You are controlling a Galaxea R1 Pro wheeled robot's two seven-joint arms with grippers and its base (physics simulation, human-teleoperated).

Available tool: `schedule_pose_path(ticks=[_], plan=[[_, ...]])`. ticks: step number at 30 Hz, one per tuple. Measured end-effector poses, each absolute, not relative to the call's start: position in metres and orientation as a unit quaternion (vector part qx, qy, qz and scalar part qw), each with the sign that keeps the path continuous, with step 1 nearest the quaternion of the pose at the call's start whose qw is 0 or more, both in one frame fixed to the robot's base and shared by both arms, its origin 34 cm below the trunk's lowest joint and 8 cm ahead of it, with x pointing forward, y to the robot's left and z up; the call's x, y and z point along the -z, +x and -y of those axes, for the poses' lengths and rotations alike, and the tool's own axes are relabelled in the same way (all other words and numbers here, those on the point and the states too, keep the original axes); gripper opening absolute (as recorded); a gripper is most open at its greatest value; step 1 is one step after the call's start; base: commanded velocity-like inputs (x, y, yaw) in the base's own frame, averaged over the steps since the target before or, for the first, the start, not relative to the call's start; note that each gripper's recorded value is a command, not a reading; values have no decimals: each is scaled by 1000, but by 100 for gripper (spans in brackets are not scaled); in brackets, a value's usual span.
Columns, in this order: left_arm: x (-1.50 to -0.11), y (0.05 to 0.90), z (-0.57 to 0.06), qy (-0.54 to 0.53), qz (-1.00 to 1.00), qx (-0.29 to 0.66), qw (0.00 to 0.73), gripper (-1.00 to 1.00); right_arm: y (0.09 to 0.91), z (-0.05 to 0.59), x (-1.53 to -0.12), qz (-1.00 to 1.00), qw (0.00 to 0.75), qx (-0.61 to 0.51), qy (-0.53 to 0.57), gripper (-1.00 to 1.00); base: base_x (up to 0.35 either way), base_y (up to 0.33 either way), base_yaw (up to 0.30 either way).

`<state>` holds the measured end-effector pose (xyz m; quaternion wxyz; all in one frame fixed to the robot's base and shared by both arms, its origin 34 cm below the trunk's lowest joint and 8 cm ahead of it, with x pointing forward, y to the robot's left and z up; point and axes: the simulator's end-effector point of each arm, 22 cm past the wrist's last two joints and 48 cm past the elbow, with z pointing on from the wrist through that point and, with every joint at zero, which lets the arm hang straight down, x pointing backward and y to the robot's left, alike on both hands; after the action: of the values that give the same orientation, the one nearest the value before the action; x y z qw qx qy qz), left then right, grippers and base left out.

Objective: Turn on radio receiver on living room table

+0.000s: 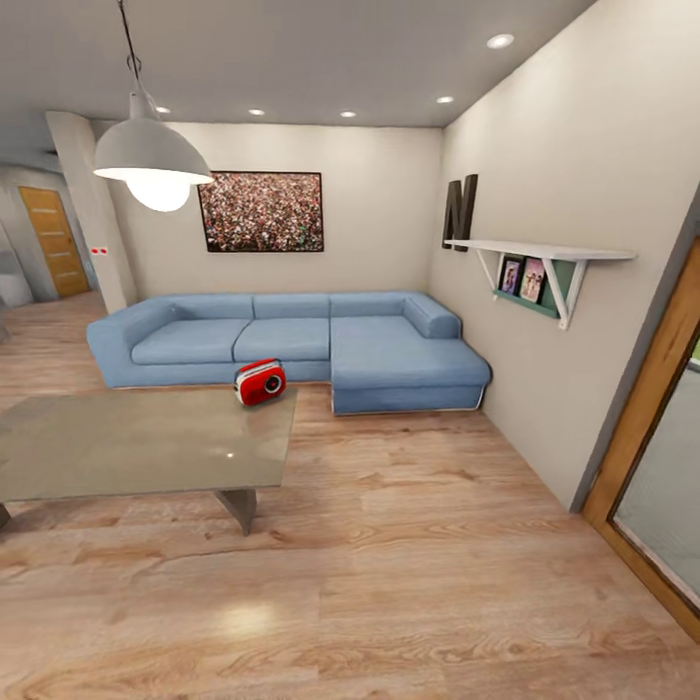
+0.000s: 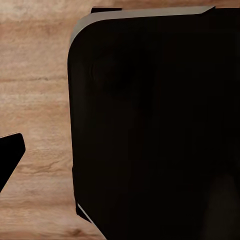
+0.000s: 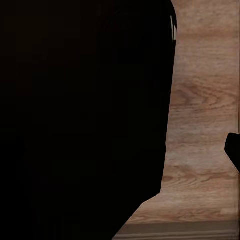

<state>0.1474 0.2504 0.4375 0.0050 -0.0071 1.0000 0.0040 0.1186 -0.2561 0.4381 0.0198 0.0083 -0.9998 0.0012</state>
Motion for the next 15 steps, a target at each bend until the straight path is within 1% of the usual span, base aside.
schedule_pose_path(ticks=[3,6,15], plan=[[-437,147,-250,-7,-1000,-4,5,100,119,256,-438,1000,20,-1,8,100,22,0,46],[-437,147,-250,-8,-1000,-4,5,100,119,255,-438,1000,20,-1,8,100,193,0,13],[-437,147,-251,-8,-1000,-5,5,100,119,255,-438,1000,20,0,8,100,294,0,2]])
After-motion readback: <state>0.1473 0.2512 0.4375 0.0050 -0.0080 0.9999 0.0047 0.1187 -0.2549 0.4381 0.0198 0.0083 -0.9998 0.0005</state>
